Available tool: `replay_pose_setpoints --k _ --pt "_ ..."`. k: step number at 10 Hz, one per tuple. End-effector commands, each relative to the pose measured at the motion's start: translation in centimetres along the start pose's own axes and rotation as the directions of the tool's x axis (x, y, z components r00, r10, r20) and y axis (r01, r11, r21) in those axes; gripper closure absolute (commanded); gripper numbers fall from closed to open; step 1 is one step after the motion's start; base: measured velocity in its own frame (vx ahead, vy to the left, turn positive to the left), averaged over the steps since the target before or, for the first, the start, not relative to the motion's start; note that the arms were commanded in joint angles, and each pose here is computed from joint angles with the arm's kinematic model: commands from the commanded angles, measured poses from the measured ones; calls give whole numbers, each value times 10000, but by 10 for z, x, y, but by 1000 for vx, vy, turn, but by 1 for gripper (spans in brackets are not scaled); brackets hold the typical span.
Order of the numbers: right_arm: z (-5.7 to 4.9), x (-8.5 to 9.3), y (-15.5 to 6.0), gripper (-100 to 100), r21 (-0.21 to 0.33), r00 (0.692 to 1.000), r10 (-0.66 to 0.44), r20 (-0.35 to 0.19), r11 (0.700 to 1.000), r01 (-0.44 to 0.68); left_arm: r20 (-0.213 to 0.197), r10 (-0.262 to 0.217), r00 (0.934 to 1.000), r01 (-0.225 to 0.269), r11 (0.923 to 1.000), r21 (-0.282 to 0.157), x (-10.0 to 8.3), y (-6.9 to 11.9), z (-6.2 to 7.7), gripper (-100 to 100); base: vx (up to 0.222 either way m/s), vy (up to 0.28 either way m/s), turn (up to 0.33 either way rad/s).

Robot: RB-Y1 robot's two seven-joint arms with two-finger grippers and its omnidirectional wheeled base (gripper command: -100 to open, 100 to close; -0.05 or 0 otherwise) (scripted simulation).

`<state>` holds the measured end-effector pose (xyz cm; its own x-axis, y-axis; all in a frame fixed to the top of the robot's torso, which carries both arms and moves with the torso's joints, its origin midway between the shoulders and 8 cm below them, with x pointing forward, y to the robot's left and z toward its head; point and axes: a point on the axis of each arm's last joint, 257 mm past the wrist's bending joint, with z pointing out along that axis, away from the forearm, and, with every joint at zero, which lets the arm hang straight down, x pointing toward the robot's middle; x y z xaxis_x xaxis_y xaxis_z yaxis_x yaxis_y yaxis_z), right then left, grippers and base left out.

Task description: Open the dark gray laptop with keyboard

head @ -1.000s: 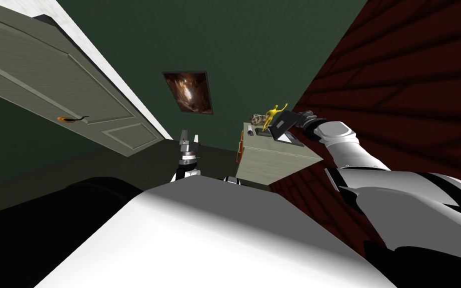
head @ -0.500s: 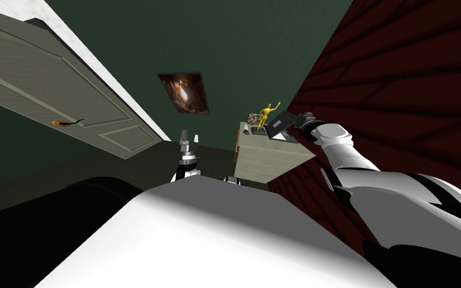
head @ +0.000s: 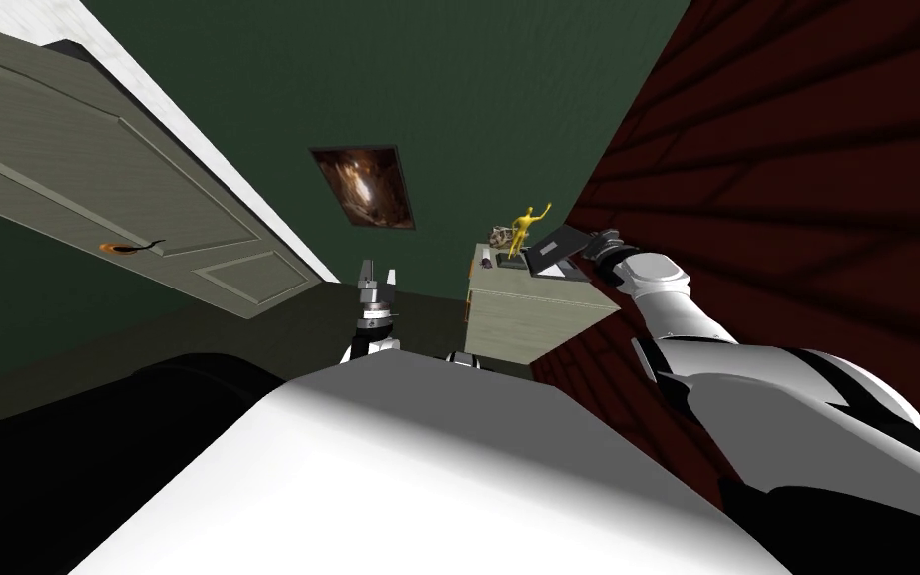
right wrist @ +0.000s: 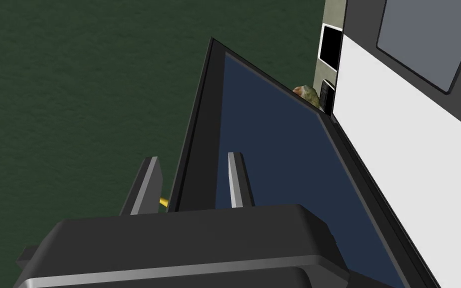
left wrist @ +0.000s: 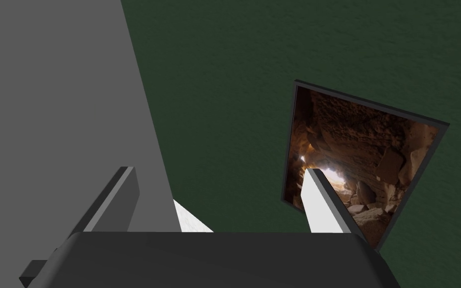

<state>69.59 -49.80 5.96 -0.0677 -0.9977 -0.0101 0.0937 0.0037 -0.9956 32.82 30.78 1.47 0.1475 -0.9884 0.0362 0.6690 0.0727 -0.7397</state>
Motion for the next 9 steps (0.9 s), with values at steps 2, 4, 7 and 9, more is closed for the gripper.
replay_pose_setpoints --k 2,4,7,9 --pt "1 -14 26 100 -108 9923 1240 27 9922 -1240 0 0 10000 0 10000 0 0 0 0 0 1 -84 -2" --pt "0 -18 42 100 -100 9771 2128 -77 9770 -2129 0 -1 10000 1 10000 0 0 0 0 0 4 -48 -16" --pt "-2 -13 38 100 55 9720 2343 -192 9722 -2343 0 0 10000 0 10000 0 0 0 0 0 5 -51 -18" --pt "-2 -2 28 -100 96 9658 2584 -224 9660 -2582 0 0 10000 0 10000 0 0 0 0 0 11 -9 -43"
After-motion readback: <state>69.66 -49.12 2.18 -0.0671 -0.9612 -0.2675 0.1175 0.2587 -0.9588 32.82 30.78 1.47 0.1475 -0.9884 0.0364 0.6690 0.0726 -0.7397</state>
